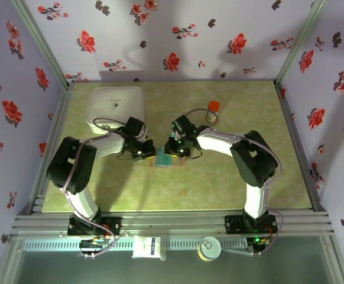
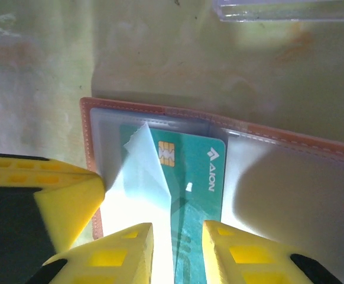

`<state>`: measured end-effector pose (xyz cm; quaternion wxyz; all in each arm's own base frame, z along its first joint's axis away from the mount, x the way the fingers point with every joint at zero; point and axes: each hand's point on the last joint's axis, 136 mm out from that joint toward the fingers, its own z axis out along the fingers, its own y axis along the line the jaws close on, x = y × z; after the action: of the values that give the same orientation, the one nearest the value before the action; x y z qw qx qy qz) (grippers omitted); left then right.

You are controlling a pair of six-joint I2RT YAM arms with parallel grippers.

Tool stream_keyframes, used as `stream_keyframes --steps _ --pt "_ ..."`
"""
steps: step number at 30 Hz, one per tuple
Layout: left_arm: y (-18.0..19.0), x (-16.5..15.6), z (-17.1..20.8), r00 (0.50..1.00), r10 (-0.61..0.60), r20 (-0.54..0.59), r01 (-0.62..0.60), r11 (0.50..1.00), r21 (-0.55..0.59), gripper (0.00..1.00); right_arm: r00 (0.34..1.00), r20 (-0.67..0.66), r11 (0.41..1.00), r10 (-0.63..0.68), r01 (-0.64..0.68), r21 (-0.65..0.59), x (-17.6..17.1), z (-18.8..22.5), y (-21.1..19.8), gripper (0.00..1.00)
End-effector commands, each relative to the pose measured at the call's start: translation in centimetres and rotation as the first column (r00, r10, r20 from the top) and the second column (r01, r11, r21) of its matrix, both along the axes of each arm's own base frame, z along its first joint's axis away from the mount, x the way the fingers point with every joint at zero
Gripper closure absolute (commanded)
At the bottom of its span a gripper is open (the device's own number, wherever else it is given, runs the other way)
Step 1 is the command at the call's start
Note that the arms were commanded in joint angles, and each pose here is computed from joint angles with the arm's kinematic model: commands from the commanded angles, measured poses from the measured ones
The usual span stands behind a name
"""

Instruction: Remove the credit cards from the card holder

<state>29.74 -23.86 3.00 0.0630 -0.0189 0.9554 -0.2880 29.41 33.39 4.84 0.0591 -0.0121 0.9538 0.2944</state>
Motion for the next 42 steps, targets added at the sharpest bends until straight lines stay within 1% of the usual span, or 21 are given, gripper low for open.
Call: stream_keyframes --steps 1,7,13,24,31,35,39,42 --pt "0.5 -0.3 0.7 1.000 -0.004 0.005 0.004 1.000 0.015 1.00 0.999 0.031 1.000 0.016 -0.016 0.006 -0.4 1.4 -0.3 0.71" --pt "-0.8 0.0 2.4 0.999 -0.023 0.031 0.024 1.000 -0.008 1.00 1.000 0.026 1.000 -0.004 0.004 0.015 -0.3 1.5 -0.4 0.71" --pt "-2.2 -0.5 1.6 0.998 -0.060 0.017 0.060 0.998 0.012 1.00 1.000 -0.009 1.000 -0.003 0.003 0.006 -0.3 0.2 -0.3 0.71" --pt "-2.1 -0.7 -0.9 0.997 -0.069 -0.026 0.070 0.996 0.057 1.00 0.999 -0.046 1.000 -0.021 0.021 0.000 -0.2 -2.0 -0.7 0.71" --pt "-1.7 -1.1 -1.3 0.997 -0.062 -0.036 0.064 0.995 0.072 1.00 0.998 -0.061 0.999 -0.028 0.030 0.030 -0.1 -2.4 -0.5 0.71" --pt "-1.7 -1.2 -1.3 0.998 -0.058 -0.037 0.060 0.996 0.069 1.00 0.998 -0.055 0.996 -0.030 0.034 0.081 0.0 -1.8 0.0 0.71" --pt "-1.6 -1.2 -1.2 0.998 -0.056 -0.037 0.059 0.996 0.072 1.00 0.998 -0.047 0.999 -0.044 0.044 0.010 -0.1 -2.2 -1.3 0.70" --pt "-1.6 -1.2 -1.3 0.998 -0.054 -0.037 0.056 0.996 0.071 1.00 0.998 -0.043 0.999 -0.040 0.041 0.017 -0.1 -2.0 -1.3 0.69"
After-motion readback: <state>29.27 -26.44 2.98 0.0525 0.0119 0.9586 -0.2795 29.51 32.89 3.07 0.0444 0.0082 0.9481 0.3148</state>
